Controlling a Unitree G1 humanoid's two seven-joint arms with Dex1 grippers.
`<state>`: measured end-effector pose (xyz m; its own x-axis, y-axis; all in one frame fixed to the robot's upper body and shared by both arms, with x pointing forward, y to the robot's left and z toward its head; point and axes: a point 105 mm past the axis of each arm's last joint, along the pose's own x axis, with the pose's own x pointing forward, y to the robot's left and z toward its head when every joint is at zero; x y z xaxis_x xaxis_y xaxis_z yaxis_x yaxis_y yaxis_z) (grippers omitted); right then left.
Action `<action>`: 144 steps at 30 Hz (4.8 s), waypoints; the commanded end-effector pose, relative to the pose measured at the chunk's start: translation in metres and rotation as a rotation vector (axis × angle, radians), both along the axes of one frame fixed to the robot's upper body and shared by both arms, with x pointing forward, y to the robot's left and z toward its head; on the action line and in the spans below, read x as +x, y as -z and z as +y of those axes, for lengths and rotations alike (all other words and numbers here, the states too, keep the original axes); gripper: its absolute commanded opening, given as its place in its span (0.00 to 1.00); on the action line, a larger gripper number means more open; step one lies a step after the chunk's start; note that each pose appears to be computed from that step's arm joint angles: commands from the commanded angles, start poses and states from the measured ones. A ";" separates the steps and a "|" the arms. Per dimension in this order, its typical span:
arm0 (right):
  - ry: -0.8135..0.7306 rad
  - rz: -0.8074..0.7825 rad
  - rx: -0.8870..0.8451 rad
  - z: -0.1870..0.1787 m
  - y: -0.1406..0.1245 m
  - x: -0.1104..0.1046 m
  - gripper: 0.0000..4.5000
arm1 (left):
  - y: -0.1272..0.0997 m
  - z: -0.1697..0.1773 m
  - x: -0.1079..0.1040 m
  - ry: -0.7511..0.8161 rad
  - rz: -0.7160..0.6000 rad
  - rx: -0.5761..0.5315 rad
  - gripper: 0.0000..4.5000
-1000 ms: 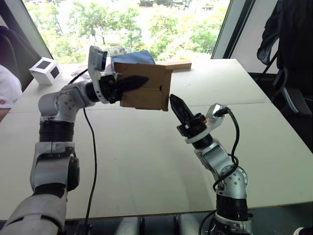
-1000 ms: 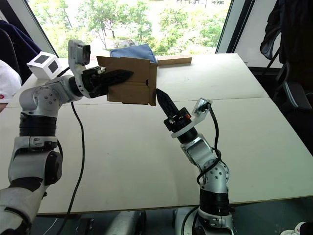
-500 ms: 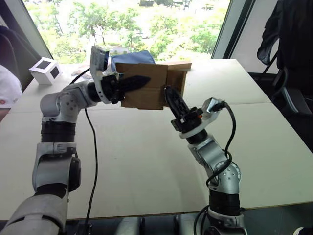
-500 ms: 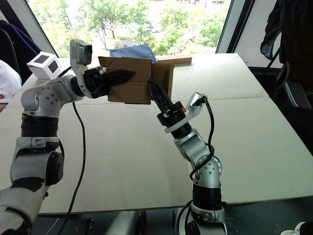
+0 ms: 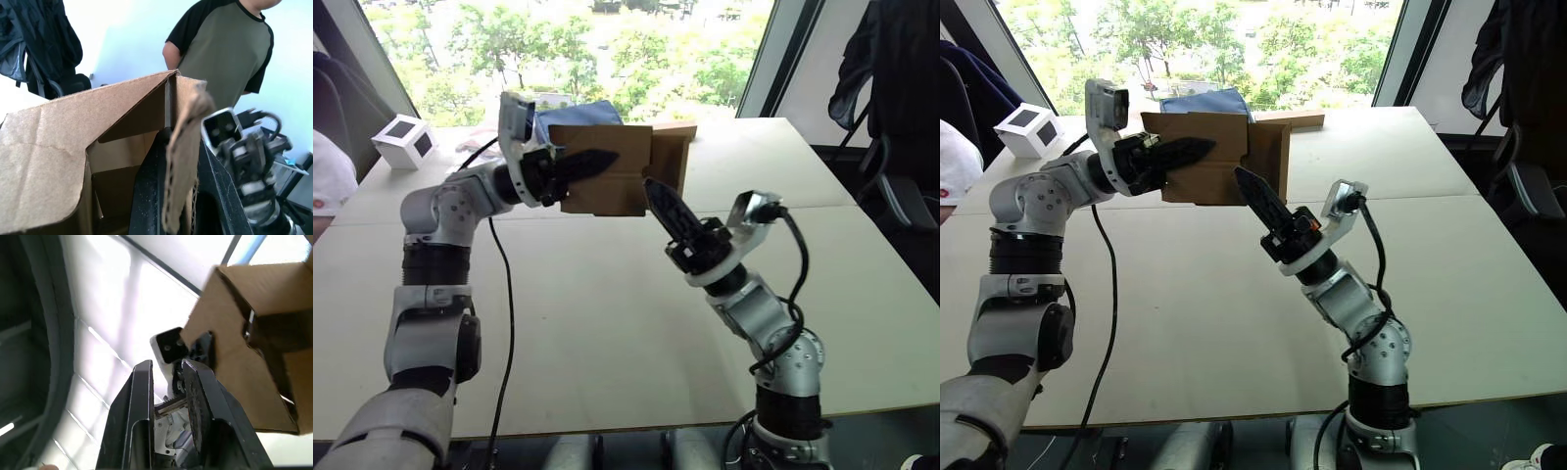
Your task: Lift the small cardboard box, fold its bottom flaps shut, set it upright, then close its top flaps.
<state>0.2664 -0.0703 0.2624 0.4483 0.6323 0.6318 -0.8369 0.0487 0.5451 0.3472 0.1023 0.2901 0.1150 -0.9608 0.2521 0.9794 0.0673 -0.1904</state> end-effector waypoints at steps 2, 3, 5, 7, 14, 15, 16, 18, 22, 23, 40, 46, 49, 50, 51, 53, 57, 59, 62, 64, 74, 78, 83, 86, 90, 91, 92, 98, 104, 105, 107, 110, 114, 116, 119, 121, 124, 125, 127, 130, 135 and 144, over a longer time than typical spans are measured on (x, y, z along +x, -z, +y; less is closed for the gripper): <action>0.110 -0.016 0.045 -0.034 -0.010 0.003 0.21 | -0.020 0.006 -0.008 0.016 -0.061 -0.045 0.00; 0.135 0.000 0.044 -0.040 -0.006 0.007 0.21 | -0.021 0.007 -0.008 0.018 -0.059 -0.049 0.00; 0.206 0.051 0.030 -0.048 0.007 0.023 0.21 | -0.022 0.007 -0.008 0.020 -0.057 -0.057 0.00; 0.266 0.114 0.036 -0.054 0.023 0.041 0.21 | -0.022 0.006 -0.008 0.023 -0.056 -0.062 0.00; 0.275 0.177 0.067 -0.040 0.042 0.065 0.21 | -0.023 0.002 -0.009 0.033 -0.054 -0.066 0.00; 0.261 0.178 0.083 -0.038 0.042 0.065 0.21 | -0.023 0.001 -0.008 0.033 -0.054 -0.066 0.00; 0.237 0.176 0.107 -0.035 0.040 0.064 0.21 | -0.023 0.001 -0.008 0.032 -0.053 -0.066 0.00; 0.189 0.174 0.155 -0.030 0.037 0.061 0.21 | -0.023 0.002 -0.008 0.030 -0.052 -0.067 0.00; 0.113 0.188 0.227 -0.021 0.035 0.054 0.21 | -0.023 0.003 -0.007 0.021 -0.050 -0.073 0.00; 0.099 0.191 0.233 -0.019 0.036 0.052 0.21 | -0.023 0.003 -0.006 0.020 -0.049 -0.074 0.00; 0.020 0.217 0.323 -0.011 0.038 0.043 0.21 | -0.025 0.003 -0.003 0.012 -0.036 -0.081 0.00; 0.000 0.219 0.304 -0.003 0.040 0.041 0.21 | -0.025 0.002 -0.002 0.011 -0.033 -0.080 0.00; -0.002 0.218 0.328 -0.004 0.038 0.040 0.21 | -0.025 0.002 -0.001 0.011 -0.030 -0.079 0.00; -0.003 0.218 0.333 -0.004 0.038 0.040 0.21 | -0.025 0.001 -0.001 0.010 -0.029 -0.078 0.00; -0.004 0.218 0.334 -0.004 0.038 0.040 0.21 | -0.025 0.001 -0.001 0.011 -0.028 -0.077 0.00; -0.010 0.217 0.338 -0.003 0.037 0.040 0.21 | -0.025 0.001 -0.001 0.009 -0.026 -0.074 0.00; -0.020 0.214 0.348 -0.001 0.035 0.040 0.21 | -0.024 0.001 -0.001 0.007 -0.026 -0.071 0.00; -0.025 0.216 0.348 0.002 0.034 0.041 0.21 | -0.024 0.001 0.000 0.006 -0.026 -0.067 0.00; -0.027 0.218 0.329 0.007 0.034 0.042 0.21 | -0.022 0.000 0.000 0.003 -0.027 -0.062 0.00; -0.028 0.217 0.324 0.008 0.034 0.042 0.21 | -0.019 0.000 0.001 -0.005 -0.026 -0.046 0.00; 0.020 0.267 0.340 0.004 0.040 0.052 0.21 | -0.016 0.003 0.004 -0.027 -0.021 -0.046 0.00; 0.018 0.254 0.365 -0.003 0.038 0.049 0.21 | -0.017 0.006 0.006 -0.042 -0.001 -0.066 0.00; 0.028 0.249 0.360 -0.003 0.038 0.049 0.45 | -0.016 0.006 0.006 -0.042 0.004 -0.070 0.00; 0.029 0.249 0.356 -0.002 0.038 0.049 0.62 | -0.017 0.006 0.006 -0.041 0.008 -0.077 0.00; 0.025 0.253 0.336 0.003 0.040 0.049 0.62 | -0.017 0.006 0.006 -0.039 0.012 -0.082 0.00; 0.026 0.254 0.328 0.004 0.041 0.050 0.62 | -0.017 0.006 0.006 -0.040 0.013 -0.082 0.00; 0.027 0.255 0.323 0.005 0.041 0.050 0.62 | -0.016 0.006 0.006 -0.040 0.014 -0.083 0.00; 0.030 0.258 0.302 0.011 0.042 0.053 0.52 | -0.014 0.006 0.006 -0.041 0.017 -0.079 0.00; 0.037 0.265 0.296 0.014 0.043 0.055 0.48 | -0.014 0.006 0.004 -0.036 0.015 -0.073 0.00; 0.041 0.272 0.299 0.014 0.044 0.057 0.48 | -0.013 0.005 0.003 -0.032 0.012 -0.067 0.00; 0.040 0.277 0.315 0.014 0.041 0.058 0.48 | -0.013 0.004 0.002 -0.024 0.006 -0.063 0.00; 0.029 0.272 0.318 0.019 0.037 0.059 0.48 | -0.013 0.002 0.001 -0.018 -0.002 -0.061 0.00; 0.016 0.271 0.319 0.023 0.035 0.059 0.48 | -0.013 0.000 0.000 -0.012 -0.006 -0.061 0.00; 0.011 0.270 0.319 0.024 0.035 0.058 0.48 | -0.013 0.000 -0.001 -0.010 -0.008 -0.059 0.00; 0.011 0.271 0.321 0.025 0.035 0.058 0.48 | -0.012 0.000 -0.001 -0.010 -0.010 -0.058 0.00; 0.011 0.271 0.321 0.025 0.035 0.059 0.48 | -0.012 0.000 -0.001 -0.011 -0.010 -0.058 0.00; 0.007 0.269 0.321 0.026 0.033 0.058 0.48 | -0.011 -0.002 -0.001 -0.011 -0.012 -0.057 0.00; 0.003 0.268 0.321 0.027 0.033 0.058 0.48 | -0.011 -0.002 -0.001 -0.011 -0.012 -0.056 0.00; -0.001 0.266 0.322 0.028 0.032 0.057 0.48 | -0.010 -0.003 -0.001 -0.012 -0.013 -0.053 0.00; -0.009 0.262 0.322 0.030 0.029 0.056 0.48 | -0.007 -0.004 0.000 -0.018 -0.018 -0.041 0.00; -0.012 0.260 0.301 0.035 0.029 0.056 0.48 | -0.006 -0.005 0.002 -0.032 -0.027 -0.032 0.00; -0.082 0.179 0.180 0.056 0.024 0.041 0.48 | -0.006 -0.005 0.004 -0.041 -0.029 -0.039 0.00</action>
<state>0.3259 -0.0380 0.2167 0.6347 0.4918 0.5960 -0.6546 -0.0677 0.7530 0.3558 0.1011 0.2869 0.1738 -0.9442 0.2797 0.9699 0.1150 -0.2145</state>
